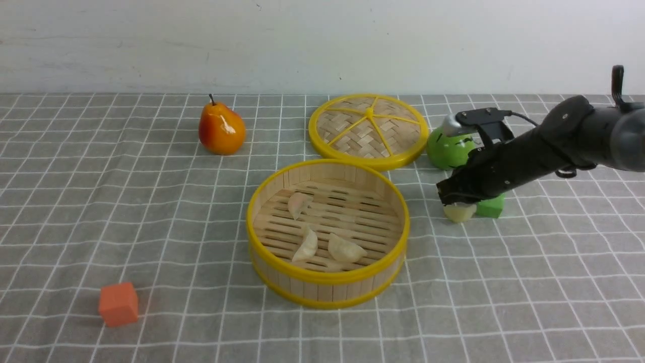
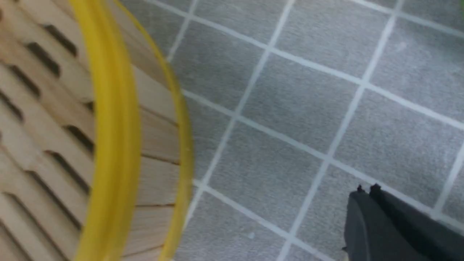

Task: Put the dumplings into the steamer on the table with the grey tablecloth.
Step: 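Reach for and grasp a dumpling lying on the table beside the steamer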

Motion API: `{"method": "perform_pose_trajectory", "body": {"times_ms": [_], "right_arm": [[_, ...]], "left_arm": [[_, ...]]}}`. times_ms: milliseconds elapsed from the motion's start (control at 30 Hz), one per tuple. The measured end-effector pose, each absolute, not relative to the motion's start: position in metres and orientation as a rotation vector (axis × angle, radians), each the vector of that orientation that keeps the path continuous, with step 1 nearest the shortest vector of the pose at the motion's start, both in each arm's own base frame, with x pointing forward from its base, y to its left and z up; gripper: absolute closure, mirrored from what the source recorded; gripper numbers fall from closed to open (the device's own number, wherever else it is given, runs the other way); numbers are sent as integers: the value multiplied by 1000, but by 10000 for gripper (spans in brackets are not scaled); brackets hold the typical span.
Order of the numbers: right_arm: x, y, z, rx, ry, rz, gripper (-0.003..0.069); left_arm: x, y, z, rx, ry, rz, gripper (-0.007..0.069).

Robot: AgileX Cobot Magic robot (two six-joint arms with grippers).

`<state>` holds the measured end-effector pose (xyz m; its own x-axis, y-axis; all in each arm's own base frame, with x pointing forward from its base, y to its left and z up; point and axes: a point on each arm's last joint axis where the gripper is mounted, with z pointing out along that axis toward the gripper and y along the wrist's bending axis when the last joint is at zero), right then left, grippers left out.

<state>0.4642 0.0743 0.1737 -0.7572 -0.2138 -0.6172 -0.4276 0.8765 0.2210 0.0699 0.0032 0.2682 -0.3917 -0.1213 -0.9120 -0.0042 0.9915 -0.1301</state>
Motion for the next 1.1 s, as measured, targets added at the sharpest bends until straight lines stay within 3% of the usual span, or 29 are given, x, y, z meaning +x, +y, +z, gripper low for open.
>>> {"method": "perform_pose_trajectory", "body": {"times_ms": [233, 333, 467, 500, 567, 633, 733, 800, 933, 1100], "right_arm": [[464, 90, 241, -603, 2336, 578, 677], [457, 92, 249, -734, 2370, 540, 655], [451, 80, 230, -832, 2547, 394, 520], [451, 80, 229, -839, 2559, 375, 520], [452, 73, 214, -817, 2650, 302, 377], [453, 72, 205, -809, 2682, 289, 298], [458, 73, 188, -787, 2707, 309, 253], [461, 74, 180, -769, 2705, 318, 291], [465, 73, 173, -757, 2692, 301, 474], [464, 72, 181, -777, 2687, 279, 601]], "left_arm": [[70, 3, 268, -88, 1969, -124, 613], [70, 3, 268, -88, 1969, -124, 608], [70, 3, 268, -88, 1968, -123, 605], [70, 3, 268, -88, 1968, -123, 605], [70, 3, 269, -85, 1965, -123, 603], [70, 3, 269, -84, 1964, -123, 601], [70, 3, 269, -84, 1964, -123, 601], [70, 3, 269, -84, 1964, -123, 601], [70, 3, 269, -84, 1964, -123, 601], [70, 3, 269, -84, 1964, -123, 601]]}}
